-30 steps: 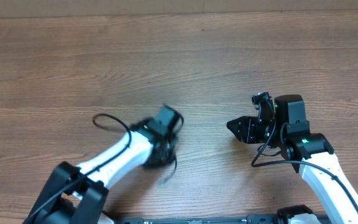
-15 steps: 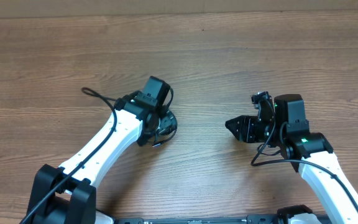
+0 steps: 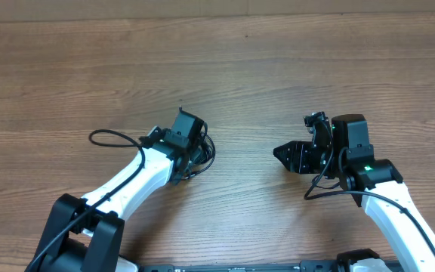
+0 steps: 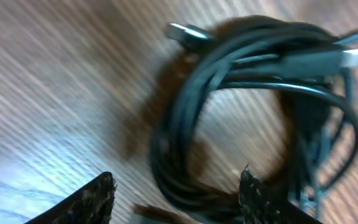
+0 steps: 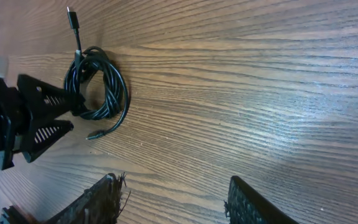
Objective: Untangle cables
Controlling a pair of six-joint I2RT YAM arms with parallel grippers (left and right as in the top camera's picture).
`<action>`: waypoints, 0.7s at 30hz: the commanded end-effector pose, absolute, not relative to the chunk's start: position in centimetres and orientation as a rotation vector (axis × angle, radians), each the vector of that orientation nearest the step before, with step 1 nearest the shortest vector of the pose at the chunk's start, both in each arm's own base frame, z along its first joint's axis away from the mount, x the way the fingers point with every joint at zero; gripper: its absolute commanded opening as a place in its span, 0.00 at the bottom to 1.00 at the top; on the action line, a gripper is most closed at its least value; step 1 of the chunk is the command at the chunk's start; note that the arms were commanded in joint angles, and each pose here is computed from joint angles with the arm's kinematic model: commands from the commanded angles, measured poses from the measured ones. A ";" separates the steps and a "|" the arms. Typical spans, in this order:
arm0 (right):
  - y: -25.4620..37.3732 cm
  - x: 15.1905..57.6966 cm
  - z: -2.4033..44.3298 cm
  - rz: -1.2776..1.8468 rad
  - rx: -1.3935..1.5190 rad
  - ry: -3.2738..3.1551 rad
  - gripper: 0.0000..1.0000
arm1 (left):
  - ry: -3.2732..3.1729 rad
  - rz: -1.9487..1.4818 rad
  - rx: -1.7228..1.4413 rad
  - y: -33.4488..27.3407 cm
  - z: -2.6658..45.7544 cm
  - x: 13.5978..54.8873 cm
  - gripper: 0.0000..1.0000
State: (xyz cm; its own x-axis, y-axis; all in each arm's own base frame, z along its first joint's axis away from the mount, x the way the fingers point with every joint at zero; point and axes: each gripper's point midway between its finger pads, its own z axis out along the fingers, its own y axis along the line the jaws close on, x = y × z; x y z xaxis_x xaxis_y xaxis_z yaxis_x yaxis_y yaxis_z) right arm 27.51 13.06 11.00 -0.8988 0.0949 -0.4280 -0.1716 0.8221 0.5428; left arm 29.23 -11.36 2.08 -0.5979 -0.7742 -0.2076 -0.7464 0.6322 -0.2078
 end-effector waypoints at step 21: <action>16.7 24.8 13.5 1.215 -0.145 2.529 0.58 | 2.704 -0.246 -0.616 -12.9 4.6 32.6 0.04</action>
State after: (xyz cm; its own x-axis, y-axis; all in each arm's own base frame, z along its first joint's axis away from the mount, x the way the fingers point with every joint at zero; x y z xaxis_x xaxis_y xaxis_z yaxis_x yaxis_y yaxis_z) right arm 25.37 15.15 11.80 -0.9380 0.0786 -0.3376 -0.1793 0.7233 0.6668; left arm 30.62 -10.32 0.75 -0.7191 -0.6293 -0.2946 -0.6174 0.7732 -0.1447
